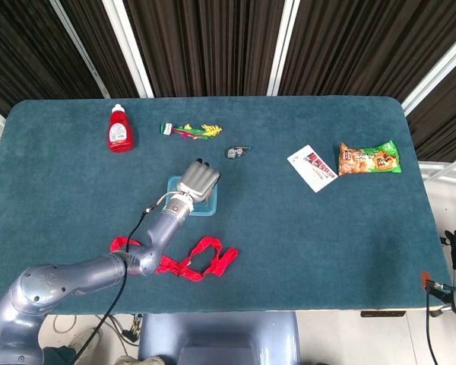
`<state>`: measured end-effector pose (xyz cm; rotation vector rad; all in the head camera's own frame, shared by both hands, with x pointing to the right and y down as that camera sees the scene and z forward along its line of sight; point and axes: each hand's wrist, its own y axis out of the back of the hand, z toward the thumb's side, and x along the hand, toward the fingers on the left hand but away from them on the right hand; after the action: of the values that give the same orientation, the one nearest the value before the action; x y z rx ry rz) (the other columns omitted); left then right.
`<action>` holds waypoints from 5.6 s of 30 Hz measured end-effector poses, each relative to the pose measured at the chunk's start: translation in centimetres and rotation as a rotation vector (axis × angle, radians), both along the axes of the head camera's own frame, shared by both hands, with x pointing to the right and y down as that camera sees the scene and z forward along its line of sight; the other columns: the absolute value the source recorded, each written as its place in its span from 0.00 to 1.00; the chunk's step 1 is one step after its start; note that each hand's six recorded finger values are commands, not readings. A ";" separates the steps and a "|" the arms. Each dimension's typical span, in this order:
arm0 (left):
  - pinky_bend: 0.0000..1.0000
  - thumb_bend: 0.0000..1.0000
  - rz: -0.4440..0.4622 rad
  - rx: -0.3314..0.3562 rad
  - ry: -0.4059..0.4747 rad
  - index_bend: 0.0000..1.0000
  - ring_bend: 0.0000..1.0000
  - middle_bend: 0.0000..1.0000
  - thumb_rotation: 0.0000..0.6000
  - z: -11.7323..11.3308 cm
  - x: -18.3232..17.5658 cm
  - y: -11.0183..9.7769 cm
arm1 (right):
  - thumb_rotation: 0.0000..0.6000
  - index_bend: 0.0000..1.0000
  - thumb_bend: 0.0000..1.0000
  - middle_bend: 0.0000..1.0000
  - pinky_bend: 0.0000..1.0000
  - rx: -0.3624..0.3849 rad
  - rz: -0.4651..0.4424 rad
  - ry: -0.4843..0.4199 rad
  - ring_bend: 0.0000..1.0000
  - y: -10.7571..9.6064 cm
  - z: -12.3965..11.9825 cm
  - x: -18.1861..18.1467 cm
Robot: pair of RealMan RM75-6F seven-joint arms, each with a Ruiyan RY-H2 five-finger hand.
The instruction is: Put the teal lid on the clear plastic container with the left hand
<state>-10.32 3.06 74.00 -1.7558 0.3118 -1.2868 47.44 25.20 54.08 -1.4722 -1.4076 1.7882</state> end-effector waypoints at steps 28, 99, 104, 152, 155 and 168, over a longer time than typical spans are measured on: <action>0.27 0.49 -0.016 -0.011 -0.025 0.62 0.32 0.50 1.00 0.7 -0.7 0.2 | 1.00 0.06 0.39 0.04 0.00 -0.002 0.003 0.001 0.02 0.0 0.0 0.0; 0.26 0.49 0.217 0.002 0.093 0.71 0.33 0.57 1.00 -2.7 -2.2 3.6 | 1.00 0.06 0.39 0.04 0.00 -0.009 0.007 0.012 0.02 0.0 0.0 0.1; 0.26 0.49 0.215 -0.013 0.101 0.71 0.33 0.57 1.00 -2.6 -2.1 4.0 | 1.00 0.06 0.39 0.04 0.00 -0.009 0.009 0.012 0.02 0.1 0.0 0.1; 0.26 0.49 0.268 -0.017 0.070 0.72 0.33 0.58 1.00 -1.6 -2.2 6.2 | 1.00 0.06 0.39 0.04 0.00 -0.021 0.025 0.011 0.02 0.1 0.2 0.2; 0.26 0.49 0.276 -0.015 0.065 0.72 0.33 0.57 1.00 -1.6 -2.2 6.4 | 1.00 0.06 0.39 0.04 0.00 -0.021 0.026 0.011 0.02 0.1 0.2 0.2; 0.26 0.49 0.323 0.023 0.038 0.72 0.33 0.57 1.00 -1.4 -2.1 7.0 | 1.00 0.06 0.39 0.04 0.00 -0.021 0.033 0.012 0.02 0.2 0.2 0.2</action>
<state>-12.46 10.02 72.61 -1.7294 0.0591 -1.0148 47.67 25.37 54.23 -1.4546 -1.4186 1.8344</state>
